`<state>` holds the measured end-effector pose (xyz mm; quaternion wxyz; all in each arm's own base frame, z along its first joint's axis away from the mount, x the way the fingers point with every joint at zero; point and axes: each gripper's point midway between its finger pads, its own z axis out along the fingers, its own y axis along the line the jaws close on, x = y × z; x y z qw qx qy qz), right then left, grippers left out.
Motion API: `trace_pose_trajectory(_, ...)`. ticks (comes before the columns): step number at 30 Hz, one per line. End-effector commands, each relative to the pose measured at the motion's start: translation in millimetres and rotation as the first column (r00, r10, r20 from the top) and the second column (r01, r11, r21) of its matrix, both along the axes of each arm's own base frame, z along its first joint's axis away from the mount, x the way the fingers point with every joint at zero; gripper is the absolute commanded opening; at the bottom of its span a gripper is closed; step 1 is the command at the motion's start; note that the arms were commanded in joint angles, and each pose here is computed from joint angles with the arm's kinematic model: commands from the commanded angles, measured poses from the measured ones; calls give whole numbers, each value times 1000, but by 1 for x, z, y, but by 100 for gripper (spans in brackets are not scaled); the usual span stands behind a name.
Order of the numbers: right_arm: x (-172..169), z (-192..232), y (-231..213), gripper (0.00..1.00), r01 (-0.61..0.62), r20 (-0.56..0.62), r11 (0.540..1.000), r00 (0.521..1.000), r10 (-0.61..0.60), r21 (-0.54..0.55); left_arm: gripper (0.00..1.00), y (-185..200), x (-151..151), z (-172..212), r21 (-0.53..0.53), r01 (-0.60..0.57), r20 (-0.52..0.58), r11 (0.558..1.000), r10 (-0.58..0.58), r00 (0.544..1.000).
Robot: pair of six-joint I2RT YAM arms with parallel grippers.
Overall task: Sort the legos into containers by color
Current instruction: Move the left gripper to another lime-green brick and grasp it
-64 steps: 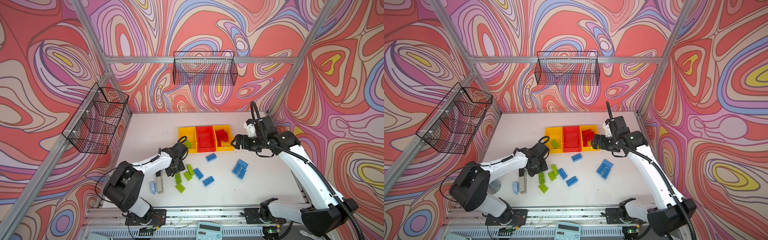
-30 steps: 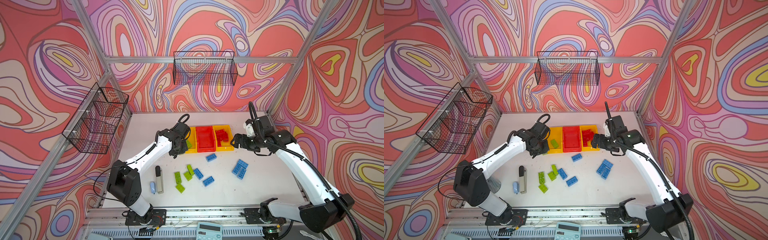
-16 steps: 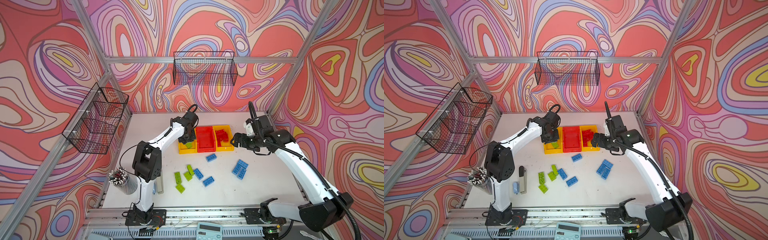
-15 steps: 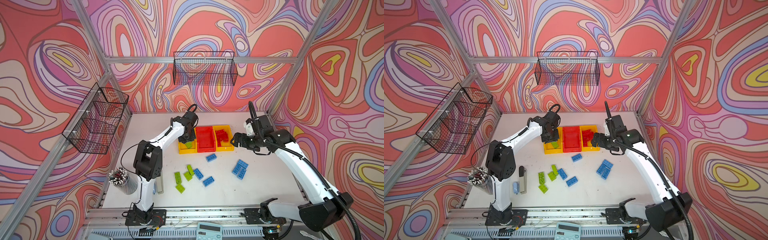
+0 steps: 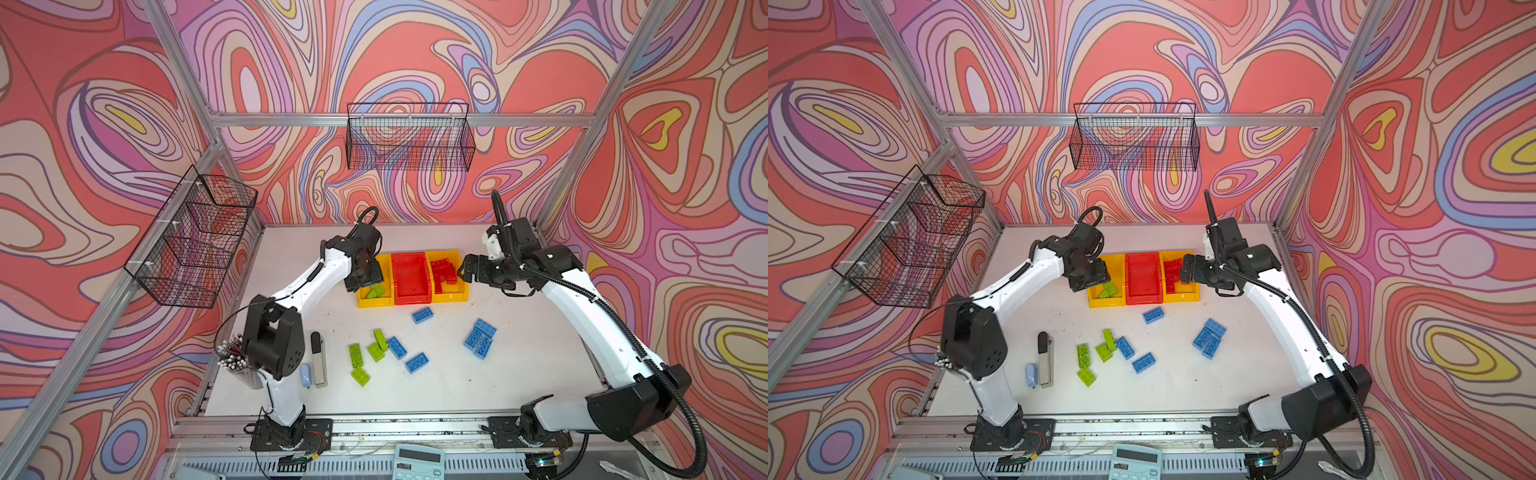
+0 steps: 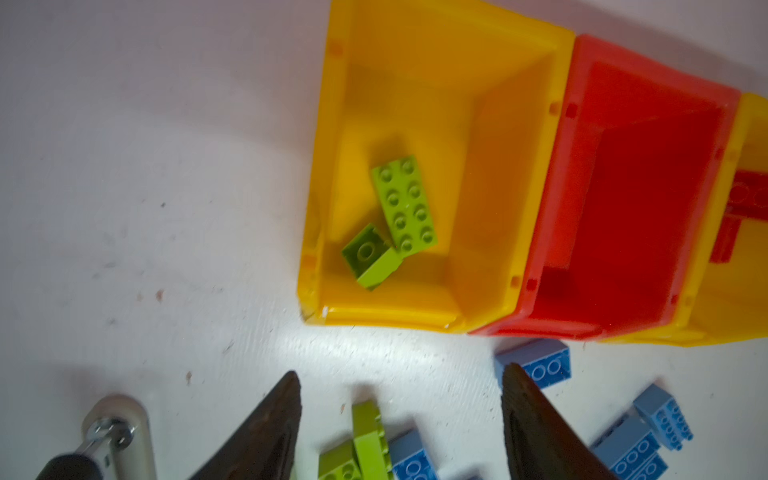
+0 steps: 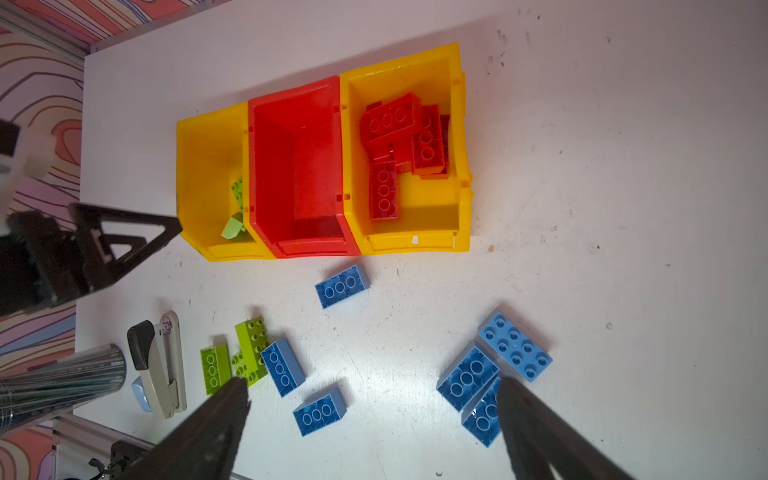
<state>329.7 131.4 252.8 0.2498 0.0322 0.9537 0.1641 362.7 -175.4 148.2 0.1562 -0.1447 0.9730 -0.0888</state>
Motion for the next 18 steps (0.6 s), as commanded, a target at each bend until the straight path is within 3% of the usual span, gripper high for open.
trace_pose_trajectory(1, 5, -2, 13, 98, -61, -6, 998, 998, 61, 22, 68, 16, -45, -2, 24, -48, -19, 999, 49, 999)
trace_pose_trajectory(5, 5, -8, 28, 98, -105, -26, 993, 994, 106, 50, 68, 32, -101, -26, 69, -71, -79, 995, 76, 994)
trace_pose_trajectory(9, 0, -15, 44, 98, -147, -41, 988, 988, 148, 41, 67, 32, -142, -48, 18, -114, -105, 993, 116, 988)
trace_pose_trajectory(14, -12, -19, 69, 98, -183, -49, 982, 982, 185, 39, 66, 28, -168, -75, 27, -119, -142, 993, 121, 982)
trace_pose_trajectory(18, -24, -21, 79, 98, -185, -55, 982, 981, 187, 37, 65, 23, -171, -93, 9, -116, -165, 993, 116, 979)
